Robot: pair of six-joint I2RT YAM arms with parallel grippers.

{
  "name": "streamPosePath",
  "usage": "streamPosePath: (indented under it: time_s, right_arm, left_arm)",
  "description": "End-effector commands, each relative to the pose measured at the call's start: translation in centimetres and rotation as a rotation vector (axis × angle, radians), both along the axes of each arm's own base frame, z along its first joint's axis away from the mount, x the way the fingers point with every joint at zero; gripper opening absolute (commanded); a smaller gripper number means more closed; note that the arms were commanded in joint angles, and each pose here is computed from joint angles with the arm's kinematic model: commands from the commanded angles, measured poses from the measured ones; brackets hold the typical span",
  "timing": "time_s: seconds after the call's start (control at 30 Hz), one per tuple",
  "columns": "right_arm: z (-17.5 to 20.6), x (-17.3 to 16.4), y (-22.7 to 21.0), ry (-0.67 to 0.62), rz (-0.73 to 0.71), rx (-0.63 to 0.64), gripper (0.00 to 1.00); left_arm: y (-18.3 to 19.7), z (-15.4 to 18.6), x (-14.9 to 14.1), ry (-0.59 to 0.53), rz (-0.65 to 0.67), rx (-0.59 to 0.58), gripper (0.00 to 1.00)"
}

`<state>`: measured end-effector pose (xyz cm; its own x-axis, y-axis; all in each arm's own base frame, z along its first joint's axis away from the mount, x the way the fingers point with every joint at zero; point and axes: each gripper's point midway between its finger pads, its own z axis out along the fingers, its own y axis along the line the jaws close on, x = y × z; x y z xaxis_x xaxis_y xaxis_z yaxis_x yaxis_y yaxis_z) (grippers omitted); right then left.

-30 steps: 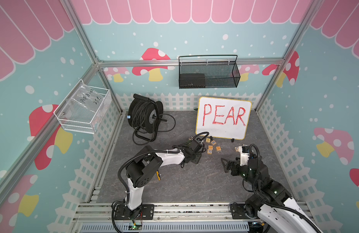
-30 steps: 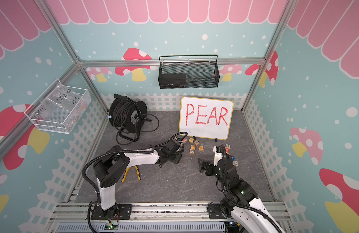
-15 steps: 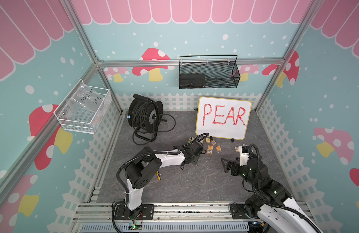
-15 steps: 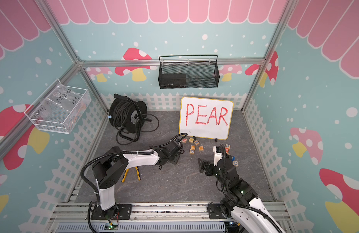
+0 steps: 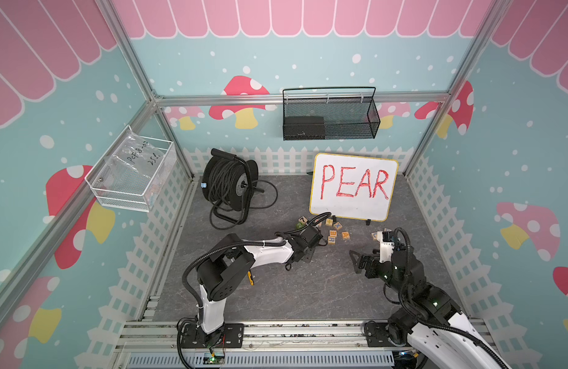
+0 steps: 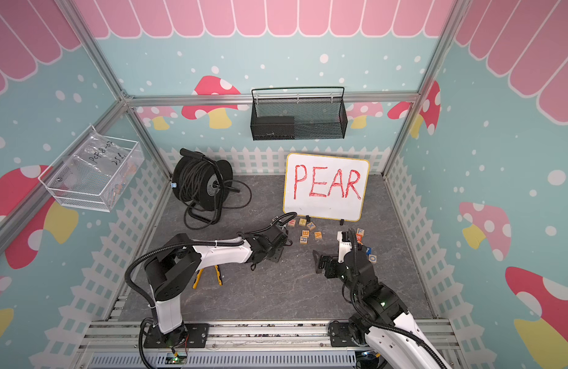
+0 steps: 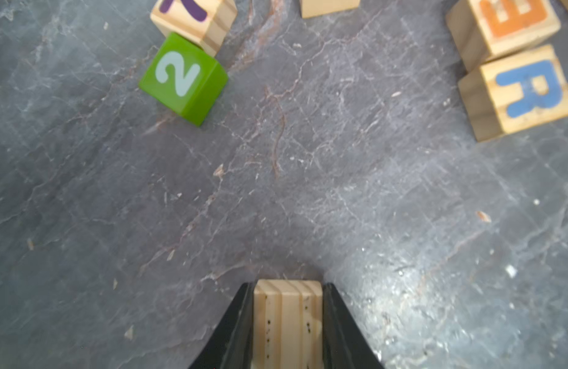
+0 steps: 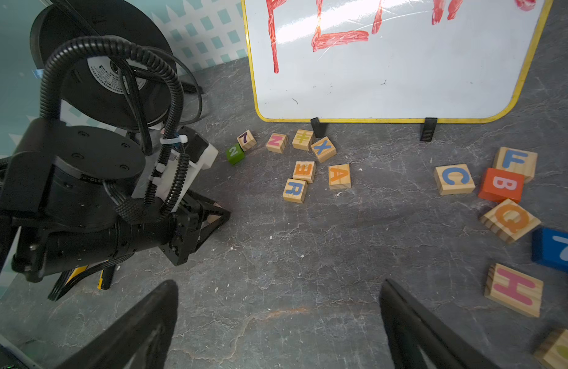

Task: Spell the uppercase word “pear” with letter blocks
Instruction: Pick up the letter block from the center of the board.

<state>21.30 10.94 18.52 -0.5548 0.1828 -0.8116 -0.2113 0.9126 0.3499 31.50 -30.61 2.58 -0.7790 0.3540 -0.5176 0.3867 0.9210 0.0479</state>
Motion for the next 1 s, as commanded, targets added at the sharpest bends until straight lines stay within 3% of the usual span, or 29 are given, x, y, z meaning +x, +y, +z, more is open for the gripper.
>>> streamPosePath:
  time_s: [0.0,0.2,0.27,0.43,0.63,0.97]
  right_arm:
    - [-0.5,0.1,-0.1,0.006,-0.009,-0.007,0.99]
    - [0.3,0.4,0.5,-0.033,0.019,0.003,0.99]
    - [1.3,0.6,1.3,-0.082,0.066,0.013,0.99]
    - [6.5,0.0,5.4,-0.355,0.319,0.093,0.99]
    - [10.1,0.5,8.3,-0.556,0.461,0.075,0.98]
    - [12.9,1.7,13.2,-0.677,0.650,0.108,0.96]
  left_arm:
    - [0.1,2.8,-0.6,-0.009,0.021,-0.059,0.33]
    - [-0.3,8.0,-2.0,0.029,0.032,-0.256,0.30]
    - [0.0,9.9,-2.7,0.099,0.057,-0.391,0.30]
    - [1.8,14.4,-4.4,0.266,0.104,-0.692,0.29]
    - [3.6,18.7,-7.1,0.442,0.136,-0.909,0.29]
    - [4.2,24.5,-9.0,0.628,0.184,-1.250,0.31]
